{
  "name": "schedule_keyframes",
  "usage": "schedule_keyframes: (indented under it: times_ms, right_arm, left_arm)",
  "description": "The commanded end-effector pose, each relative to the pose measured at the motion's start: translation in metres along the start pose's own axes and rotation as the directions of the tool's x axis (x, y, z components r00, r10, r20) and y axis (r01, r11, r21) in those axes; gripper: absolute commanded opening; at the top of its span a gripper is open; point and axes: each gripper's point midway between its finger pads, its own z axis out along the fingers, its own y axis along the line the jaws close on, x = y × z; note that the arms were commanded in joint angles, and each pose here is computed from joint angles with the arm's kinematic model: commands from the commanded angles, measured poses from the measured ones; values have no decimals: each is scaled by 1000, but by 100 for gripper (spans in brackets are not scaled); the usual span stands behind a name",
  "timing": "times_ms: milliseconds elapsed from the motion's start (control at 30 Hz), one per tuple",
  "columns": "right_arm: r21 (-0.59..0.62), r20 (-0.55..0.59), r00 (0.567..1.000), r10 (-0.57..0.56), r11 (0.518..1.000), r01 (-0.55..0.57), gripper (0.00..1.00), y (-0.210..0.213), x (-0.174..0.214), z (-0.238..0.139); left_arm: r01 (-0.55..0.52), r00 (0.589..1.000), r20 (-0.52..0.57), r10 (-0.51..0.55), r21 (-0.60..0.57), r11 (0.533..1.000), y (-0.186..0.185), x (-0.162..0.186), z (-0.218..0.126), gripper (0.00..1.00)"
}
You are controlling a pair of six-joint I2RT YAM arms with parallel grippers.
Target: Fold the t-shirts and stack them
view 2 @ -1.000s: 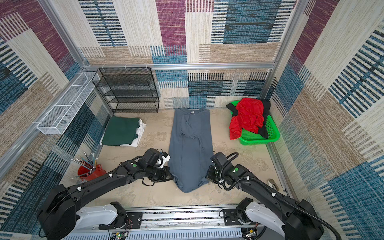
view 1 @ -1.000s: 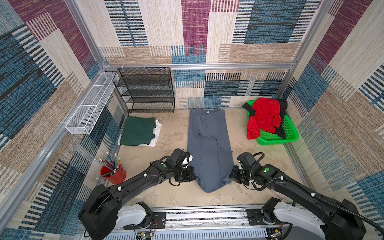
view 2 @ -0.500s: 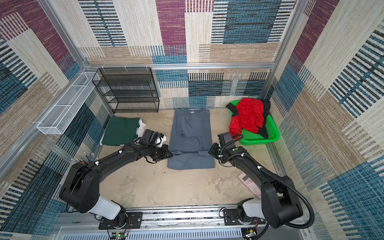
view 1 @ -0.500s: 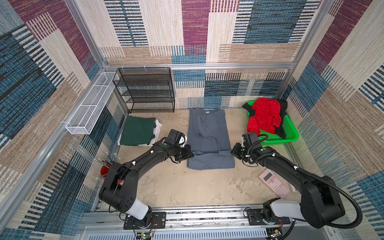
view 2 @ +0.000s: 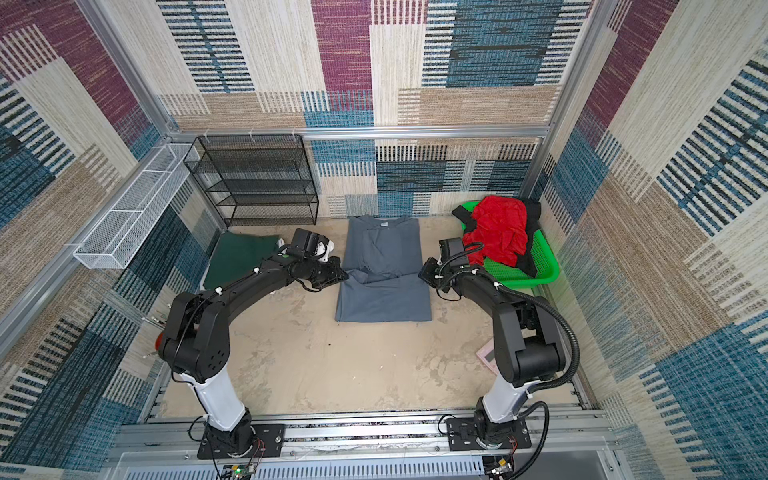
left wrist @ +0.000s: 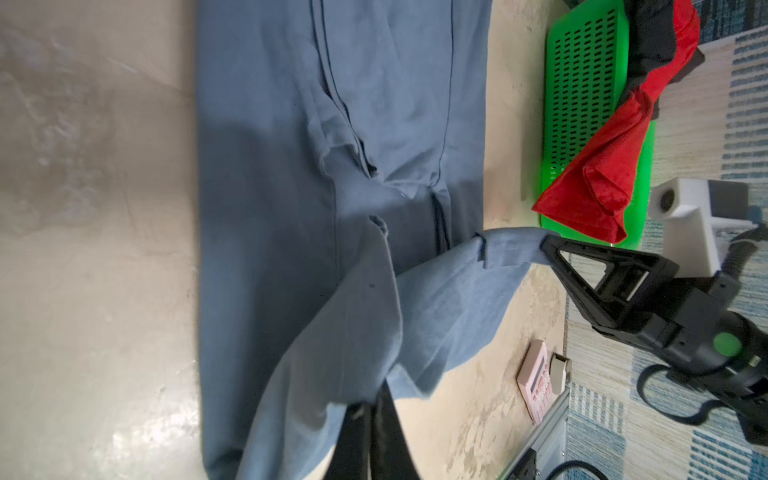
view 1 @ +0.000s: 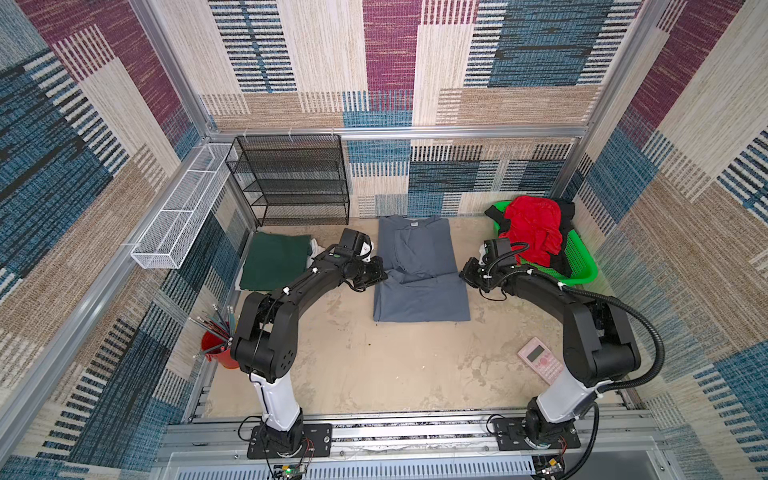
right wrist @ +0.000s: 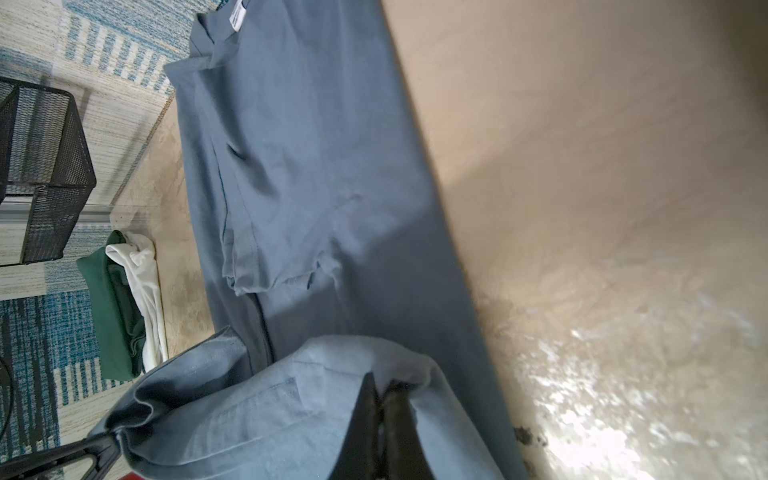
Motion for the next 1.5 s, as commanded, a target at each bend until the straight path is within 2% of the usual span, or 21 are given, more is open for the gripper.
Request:
schedule_keyframes:
  times_ms: [0,367,400,433,467,533,567,633,767,867,967,1167,1300,1467]
  right_arm:
    - [-54,17,999,-33,998,33,0,14,-14,6]
    - [-65,-27,999,-42,997,40,0,17,-35,40]
    - [-72,-34,998,-53,996,51,9,18,-37,43]
    - [-69,-39,997,-61,996,58,26,18,-38,46]
    - [-57,-37,997,-66,996,63,35,17,-41,47]
    - [-26,-26,997,-76,997,75,44,13,-46,48]
    - [-14,-18,996,-84,996,84,46,12,-49,47]
    - [16,-5,995,-104,994,104,47,10,-51,42]
    - [37,3,992,-126,991,126,47,4,-42,28]
    - [70,-22,991,-132,989,134,48,-7,-25,22]
    - [95,-52,993,-108,989,112,48,-22,-6,15]
    - [115,-110,991,-71,990,84,59,-44,31,1]
    - [93,-126,991,-36,995,48,72,-53,53,-7]
    - [79,-160,986,41,996,-28,74,-67,81,-7]
  left_arm:
    - [-26,1000,11,26,-18,999,3,-13,3,0]
    - [-18,1000,10,18,-53,998,17,-37,24,0]
    - [-17,1000,8,17,-56,998,18,-40,26,0]
    - [-20,1000,13,21,-62,998,21,-43,29,0]
    - [-24,999,20,26,-79,997,25,-47,31,2]
    - [-42,999,24,45,-115,993,30,-55,33,45]
    - [-55,998,28,60,-134,989,32,-59,33,59]
    - [-80,995,39,87,-152,985,30,-65,28,68]
    - [-103,984,120,130,-203,974,28,-71,4,73]
    - [-123,978,140,155,-218,968,28,-64,-11,79]
    - [-123,980,126,153,-222,967,34,-48,-17,80]
    - [-92,991,76,112,-232,968,54,-4,-26,80]
    - [-68,995,58,84,-244,967,69,25,-35,80]
    - [-20,999,40,28,-181,983,75,56,-32,81]
